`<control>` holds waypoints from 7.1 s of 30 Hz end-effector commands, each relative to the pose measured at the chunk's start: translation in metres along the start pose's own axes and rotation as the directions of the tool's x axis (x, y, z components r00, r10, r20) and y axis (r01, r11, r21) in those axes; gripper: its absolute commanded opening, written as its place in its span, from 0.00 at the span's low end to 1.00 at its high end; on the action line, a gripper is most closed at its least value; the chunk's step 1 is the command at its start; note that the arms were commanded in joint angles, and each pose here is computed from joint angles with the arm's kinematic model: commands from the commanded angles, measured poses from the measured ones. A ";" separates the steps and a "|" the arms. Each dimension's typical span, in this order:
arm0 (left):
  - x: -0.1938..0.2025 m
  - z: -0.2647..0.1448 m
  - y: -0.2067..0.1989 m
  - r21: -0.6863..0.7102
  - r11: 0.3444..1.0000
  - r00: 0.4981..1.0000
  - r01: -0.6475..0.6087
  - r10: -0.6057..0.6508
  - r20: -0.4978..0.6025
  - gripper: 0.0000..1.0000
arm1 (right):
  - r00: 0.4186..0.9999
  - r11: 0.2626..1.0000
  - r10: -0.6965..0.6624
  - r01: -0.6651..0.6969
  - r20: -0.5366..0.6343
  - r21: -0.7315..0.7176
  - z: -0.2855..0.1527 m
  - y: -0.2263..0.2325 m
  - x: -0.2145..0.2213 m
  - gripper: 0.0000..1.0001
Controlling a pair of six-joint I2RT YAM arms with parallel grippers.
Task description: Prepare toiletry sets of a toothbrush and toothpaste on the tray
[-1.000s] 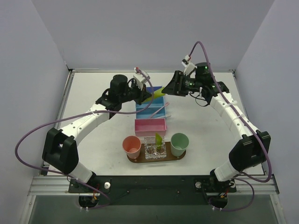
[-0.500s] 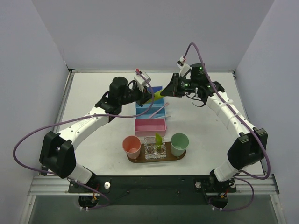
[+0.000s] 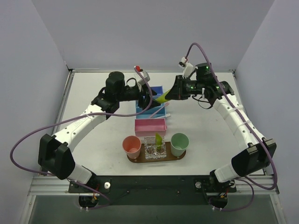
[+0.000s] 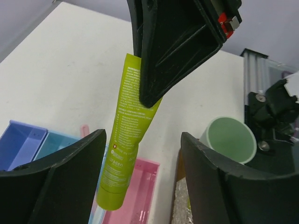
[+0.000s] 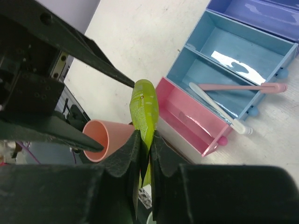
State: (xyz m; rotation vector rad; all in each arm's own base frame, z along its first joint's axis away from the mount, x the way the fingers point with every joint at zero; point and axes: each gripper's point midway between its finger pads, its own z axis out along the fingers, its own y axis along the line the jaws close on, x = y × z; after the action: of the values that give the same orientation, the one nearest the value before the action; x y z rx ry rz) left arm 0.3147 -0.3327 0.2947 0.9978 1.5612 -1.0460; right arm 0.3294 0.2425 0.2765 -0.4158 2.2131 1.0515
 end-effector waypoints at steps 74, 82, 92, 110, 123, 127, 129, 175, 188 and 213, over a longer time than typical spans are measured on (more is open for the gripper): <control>-0.031 -0.092 -0.039 0.040 0.999 0.988 -0.003 -0.003 0.156 0.76 | 0.936 0.949 -0.315 0.311 0.155 0.053 -0.110 0.087 0.058 0.00; -0.025 -0.120 0.035 -0.354 0.934 0.989 0.046 0.007 0.146 0.77 | 0.916 0.922 -0.382 0.367 0.122 0.126 -0.109 0.101 0.060 0.00; 0.006 -0.174 0.104 -0.768 0.629 0.992 0.121 -0.061 0.107 0.77 | 0.872 0.858 -0.489 0.487 -0.035 0.162 -0.064 0.120 0.088 0.00; 0.008 -0.168 0.103 -0.752 0.647 0.992 0.123 -0.068 0.103 0.77 | 0.856 0.838 -0.477 0.511 -0.198 0.191 -0.012 0.101 0.116 0.00; 0.008 -0.169 0.103 -0.752 0.647 0.992 0.122 -0.067 0.104 0.77 | 0.849 0.833 -0.463 0.515 -0.255 0.201 -0.012 0.097 0.129 0.00; 0.008 -0.169 0.102 -0.752 0.647 0.992 0.124 -0.068 0.105 0.77 | 0.842 0.827 -0.466 0.523 -0.271 0.204 -0.008 0.095 0.132 0.00; 0.007 -0.169 0.103 -0.753 0.646 0.992 0.122 -0.065 0.105 0.77 | 0.838 0.820 -0.472 0.532 -0.275 0.212 -0.007 0.093 0.132 0.00; 0.010 -0.166 0.103 -0.745 0.656 0.993 0.121 -0.073 0.098 0.77 | 0.803 0.800 -0.473 0.564 -0.363 0.206 0.037 0.067 0.168 0.00; 0.012 -0.165 0.103 -0.744 0.657 0.993 0.122 -0.076 0.095 0.77 | 0.796 0.798 -0.461 0.565 -0.392 0.209 0.044 0.060 0.178 0.00; 0.007 -0.173 0.103 -0.766 0.633 0.994 0.110 -0.051 0.100 0.77 | 0.835 0.831 -0.492 0.535 -0.245 0.154 0.021 0.100 0.140 0.41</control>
State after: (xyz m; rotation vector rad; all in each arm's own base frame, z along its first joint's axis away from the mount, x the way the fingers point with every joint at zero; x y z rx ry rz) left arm 0.3646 -0.1430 0.2839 0.2826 1.8117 -0.3763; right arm 0.1828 0.3131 0.1765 -1.0447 2.2821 0.3687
